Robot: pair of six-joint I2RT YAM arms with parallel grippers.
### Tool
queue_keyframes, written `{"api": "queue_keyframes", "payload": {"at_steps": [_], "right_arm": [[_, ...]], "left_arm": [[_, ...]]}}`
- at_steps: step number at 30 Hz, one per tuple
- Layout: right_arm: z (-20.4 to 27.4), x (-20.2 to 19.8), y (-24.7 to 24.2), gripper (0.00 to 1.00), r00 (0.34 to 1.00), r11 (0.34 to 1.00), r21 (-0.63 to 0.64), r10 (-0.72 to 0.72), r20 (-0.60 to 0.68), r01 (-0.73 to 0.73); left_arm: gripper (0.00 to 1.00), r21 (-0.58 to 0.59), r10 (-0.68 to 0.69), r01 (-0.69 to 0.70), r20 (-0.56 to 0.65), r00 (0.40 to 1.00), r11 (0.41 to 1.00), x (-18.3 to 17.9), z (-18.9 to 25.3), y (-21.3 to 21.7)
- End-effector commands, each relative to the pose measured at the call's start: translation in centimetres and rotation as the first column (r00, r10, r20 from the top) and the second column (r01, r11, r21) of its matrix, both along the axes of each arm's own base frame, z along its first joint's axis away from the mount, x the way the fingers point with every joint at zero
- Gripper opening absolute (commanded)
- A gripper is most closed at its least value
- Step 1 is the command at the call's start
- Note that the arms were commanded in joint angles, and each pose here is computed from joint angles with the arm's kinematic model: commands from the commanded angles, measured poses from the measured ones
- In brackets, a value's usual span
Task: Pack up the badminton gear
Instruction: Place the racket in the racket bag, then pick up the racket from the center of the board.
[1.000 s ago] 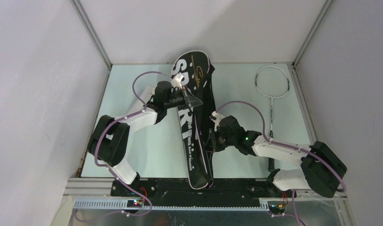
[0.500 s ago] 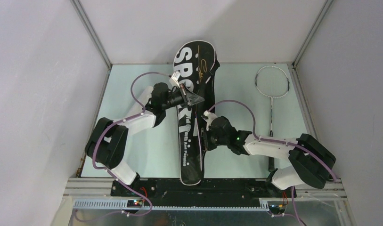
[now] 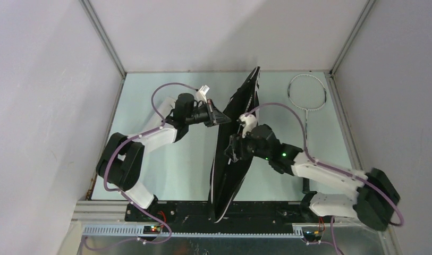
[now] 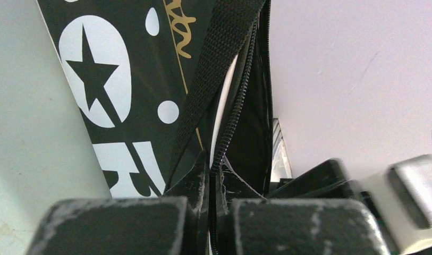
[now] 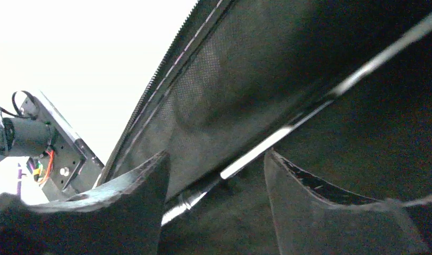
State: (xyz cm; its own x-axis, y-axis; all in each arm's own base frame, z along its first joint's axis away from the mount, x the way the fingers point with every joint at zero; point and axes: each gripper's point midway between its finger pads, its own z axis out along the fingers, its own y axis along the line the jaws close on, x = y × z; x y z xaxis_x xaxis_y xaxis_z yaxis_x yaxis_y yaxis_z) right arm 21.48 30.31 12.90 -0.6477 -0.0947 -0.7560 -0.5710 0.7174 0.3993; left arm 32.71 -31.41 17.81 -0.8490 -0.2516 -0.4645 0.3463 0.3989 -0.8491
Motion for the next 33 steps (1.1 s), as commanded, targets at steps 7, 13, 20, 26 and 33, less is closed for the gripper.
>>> {"api": "queue_keyframes", "payload": {"at_steps": [7,13,20,26,33], "right_arm": [[7.9,2.5,-10.7,0.99,0.919,0.961,-0.007,-0.264,0.292,0.278],[5.0,7.0,-21.1,0.99,0.774,0.777,-0.059,-0.614,0.154,0.627],[-0.4,10.7,-31.4,0.99,0.579,0.574,-0.204,-0.814,-0.041,0.793],[-6.3,11.6,-37.9,0.99,0.459,0.404,-0.525,-0.888,-0.029,0.749],[-8.9,12.7,-39.0,0.85,0.445,0.411,-0.56,-0.892,-0.083,0.719]], "left_arm": [[0.0,0.013,0.047,-0.049,0.12,0.992,0.999,2.3,2.3,0.8],[0.0,0.058,0.068,-0.075,0.119,0.991,0.995,2.9,1.2,1.5],[0.0,0.108,0.12,-0.139,0.17,0.978,0.984,3.4,1.9,2.3],[0.0,0.204,0.179,-0.226,0.228,0.957,0.952,3.9,2.0,3.2],[0.0,0.24,0.186,-0.246,0.248,0.951,0.939,4.4,2.0,2.8]]}}
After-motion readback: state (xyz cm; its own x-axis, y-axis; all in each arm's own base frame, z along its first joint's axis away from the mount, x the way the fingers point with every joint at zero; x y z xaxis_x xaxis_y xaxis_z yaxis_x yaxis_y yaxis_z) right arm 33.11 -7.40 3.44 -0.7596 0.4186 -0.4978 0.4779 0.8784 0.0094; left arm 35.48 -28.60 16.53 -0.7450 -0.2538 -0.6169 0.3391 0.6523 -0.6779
